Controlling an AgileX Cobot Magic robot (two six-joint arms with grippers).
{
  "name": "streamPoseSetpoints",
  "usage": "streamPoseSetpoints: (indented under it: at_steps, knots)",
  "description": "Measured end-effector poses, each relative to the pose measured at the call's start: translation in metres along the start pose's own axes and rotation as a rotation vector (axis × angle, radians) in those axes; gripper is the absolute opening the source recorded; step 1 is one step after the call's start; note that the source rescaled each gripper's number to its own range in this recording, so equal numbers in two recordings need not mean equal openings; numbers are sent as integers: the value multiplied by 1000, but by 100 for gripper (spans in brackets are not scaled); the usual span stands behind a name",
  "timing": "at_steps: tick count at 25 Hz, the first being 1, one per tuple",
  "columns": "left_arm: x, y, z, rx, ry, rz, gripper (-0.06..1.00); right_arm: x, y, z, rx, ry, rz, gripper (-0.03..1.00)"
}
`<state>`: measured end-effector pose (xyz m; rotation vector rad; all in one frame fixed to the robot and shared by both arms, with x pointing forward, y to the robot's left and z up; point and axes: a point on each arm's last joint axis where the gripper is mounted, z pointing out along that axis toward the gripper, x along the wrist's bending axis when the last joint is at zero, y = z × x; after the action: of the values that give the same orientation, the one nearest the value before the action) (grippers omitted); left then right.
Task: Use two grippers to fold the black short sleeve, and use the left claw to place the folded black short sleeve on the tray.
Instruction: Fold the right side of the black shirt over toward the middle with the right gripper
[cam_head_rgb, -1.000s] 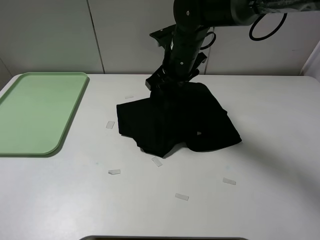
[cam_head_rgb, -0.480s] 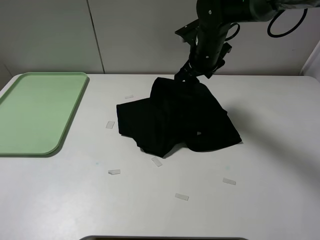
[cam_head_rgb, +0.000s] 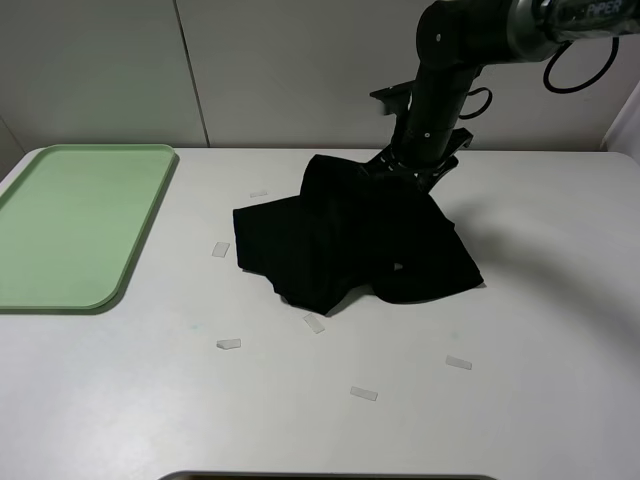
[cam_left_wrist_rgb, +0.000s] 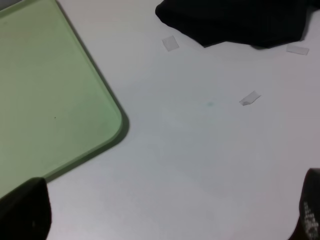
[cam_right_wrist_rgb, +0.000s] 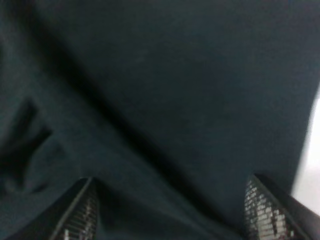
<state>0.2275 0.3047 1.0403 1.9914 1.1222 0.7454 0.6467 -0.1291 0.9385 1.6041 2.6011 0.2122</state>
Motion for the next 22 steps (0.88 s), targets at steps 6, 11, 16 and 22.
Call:
streamPoseSetpoints:
  at_steps: [6, 11, 16, 22]
  knots:
    - [0, 0, 0, 0, 0, 0, 100, 26, -7, 7, 97, 113, -36, 67]
    - [0, 0, 0, 0, 0, 0, 100, 54, -10, 6, 126, 175, -63, 40]
    - [0, 0, 0, 1, 0, 0, 100, 77, -11, 4, 126, 245, -62, 18]
    - [0, 0, 0, 1, 0, 0, 100, 90, -5, -4, 96, 280, -69, 15]
